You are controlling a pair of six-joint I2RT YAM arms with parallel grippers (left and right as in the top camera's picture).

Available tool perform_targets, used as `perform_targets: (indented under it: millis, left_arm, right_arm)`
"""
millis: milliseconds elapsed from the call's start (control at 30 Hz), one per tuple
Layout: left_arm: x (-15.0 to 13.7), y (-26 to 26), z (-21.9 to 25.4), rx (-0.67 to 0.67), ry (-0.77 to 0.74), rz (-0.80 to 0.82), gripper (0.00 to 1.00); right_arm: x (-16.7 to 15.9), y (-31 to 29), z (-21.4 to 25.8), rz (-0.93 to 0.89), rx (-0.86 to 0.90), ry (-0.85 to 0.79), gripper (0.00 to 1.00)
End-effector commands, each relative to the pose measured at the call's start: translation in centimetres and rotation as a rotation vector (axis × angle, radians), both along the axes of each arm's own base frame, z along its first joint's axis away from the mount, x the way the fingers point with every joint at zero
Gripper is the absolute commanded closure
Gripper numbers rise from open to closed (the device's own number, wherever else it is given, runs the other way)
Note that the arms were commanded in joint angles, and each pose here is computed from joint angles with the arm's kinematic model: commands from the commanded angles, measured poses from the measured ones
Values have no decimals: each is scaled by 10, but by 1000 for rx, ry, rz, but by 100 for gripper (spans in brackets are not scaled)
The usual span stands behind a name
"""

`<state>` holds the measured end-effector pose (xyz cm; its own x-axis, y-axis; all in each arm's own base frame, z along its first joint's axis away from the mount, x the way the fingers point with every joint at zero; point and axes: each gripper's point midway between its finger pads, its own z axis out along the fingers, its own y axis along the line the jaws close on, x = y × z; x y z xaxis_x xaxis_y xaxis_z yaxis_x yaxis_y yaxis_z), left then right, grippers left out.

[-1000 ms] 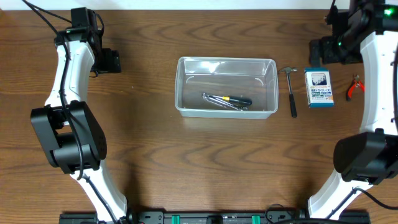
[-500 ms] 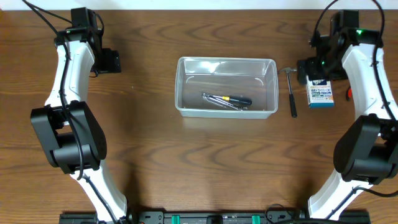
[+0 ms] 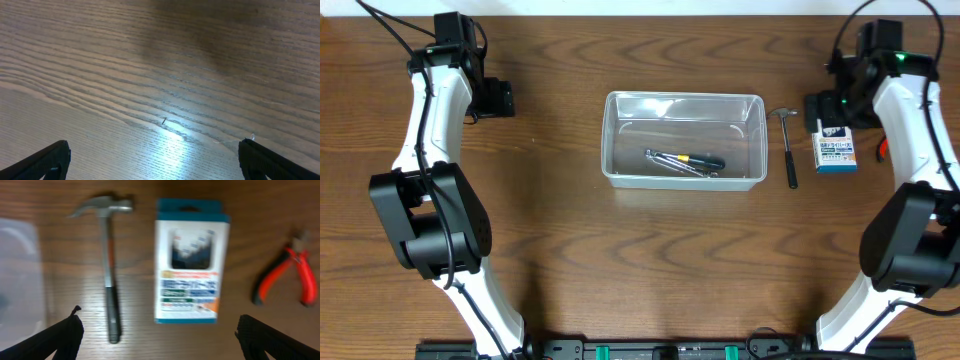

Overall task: Pack container
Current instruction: 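Move the open right gripper over the red-handled side cutters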

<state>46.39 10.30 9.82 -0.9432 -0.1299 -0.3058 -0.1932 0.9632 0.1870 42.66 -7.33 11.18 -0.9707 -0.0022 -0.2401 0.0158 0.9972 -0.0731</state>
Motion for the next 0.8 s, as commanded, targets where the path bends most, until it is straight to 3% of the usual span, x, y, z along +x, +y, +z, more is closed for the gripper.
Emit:
perform_targets:
  millis: [0,267,600,767]
  left_arm:
    - [-3,3,-9,10,26,7,2]
    - [-3,3,-9,10,26,7,2]
    - [-3,3,-9,10,26,7,2]
    - [-3,3,-9,10,26,7,2]
  right_arm:
    - [-9,-37,-4,-158,-22,10,1]
    - [-24,-75,-5,-273,-12,22,1]
    - [-28,-89,-5,-658,66,-26,1]
    - [-21,-88,-3,-690,94,-57,1]
